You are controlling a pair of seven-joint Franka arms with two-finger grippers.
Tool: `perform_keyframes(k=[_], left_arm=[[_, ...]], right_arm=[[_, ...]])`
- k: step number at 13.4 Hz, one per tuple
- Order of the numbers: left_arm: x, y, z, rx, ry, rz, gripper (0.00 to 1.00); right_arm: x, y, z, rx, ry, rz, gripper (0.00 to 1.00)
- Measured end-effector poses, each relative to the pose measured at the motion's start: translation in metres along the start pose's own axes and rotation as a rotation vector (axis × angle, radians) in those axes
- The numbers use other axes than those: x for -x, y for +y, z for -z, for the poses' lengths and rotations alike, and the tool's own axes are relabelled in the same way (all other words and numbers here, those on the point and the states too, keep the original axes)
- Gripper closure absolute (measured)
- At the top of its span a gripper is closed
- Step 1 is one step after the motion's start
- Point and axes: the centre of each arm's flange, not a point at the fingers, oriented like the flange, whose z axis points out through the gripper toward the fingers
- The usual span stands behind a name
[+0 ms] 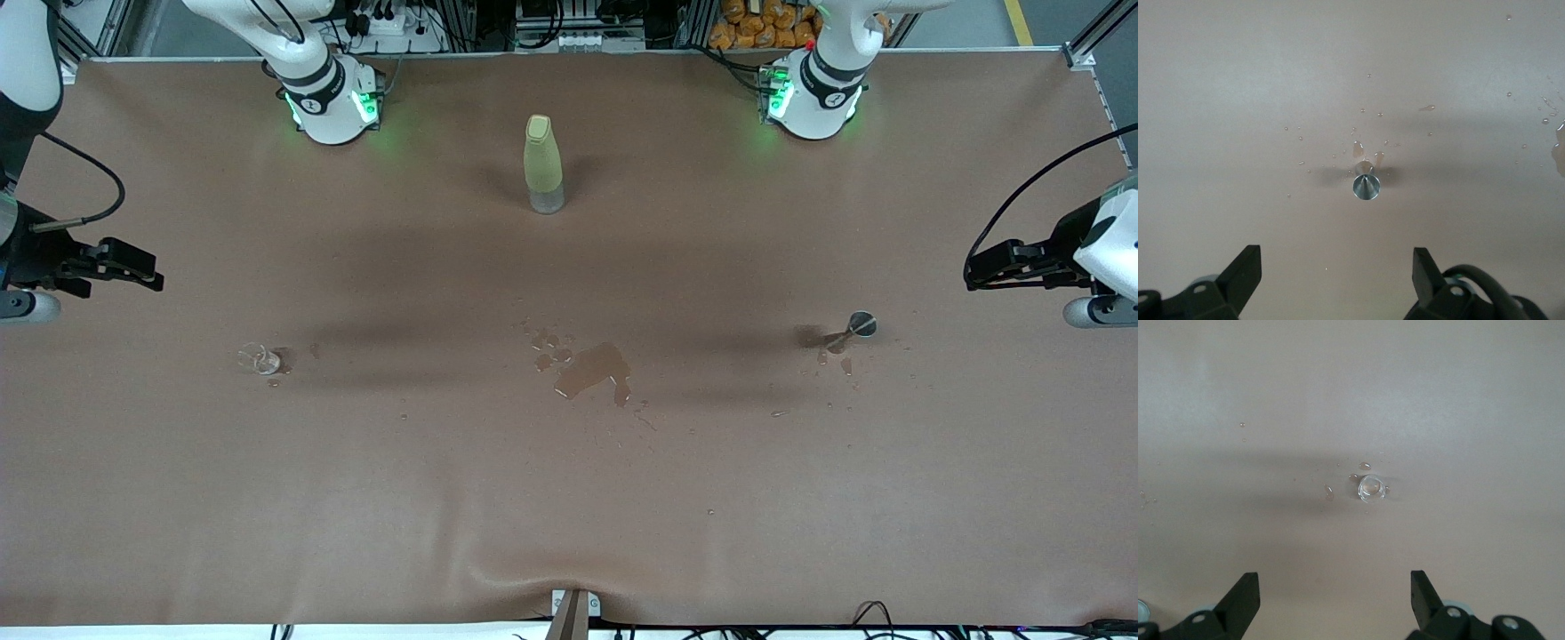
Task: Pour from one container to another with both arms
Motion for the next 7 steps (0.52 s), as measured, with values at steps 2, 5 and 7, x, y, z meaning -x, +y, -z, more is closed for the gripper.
perform_keyframes(k=[2,5,7], left_arm=[[-0.0004,0.0023,-0.0009,0.0,-0.002,-0.004,0.0],[-0.0003,0.0042,-0.001,-0.001,-0.002,-0.007,0.0],[-0.0002,0.0064,-0.001,-0.001,-0.002,-0.011,0.0]], right_arm=[[-0.002,0.0025,-0.0047,-0.002,-0.006,0.031,0.0],[-0.0021,0.0056,-0.0056,-0.003,-0.007,0.071,0.0],[-0.0031,0.0084,-0.0088,-0.024,-0.008,0.116,0.0]])
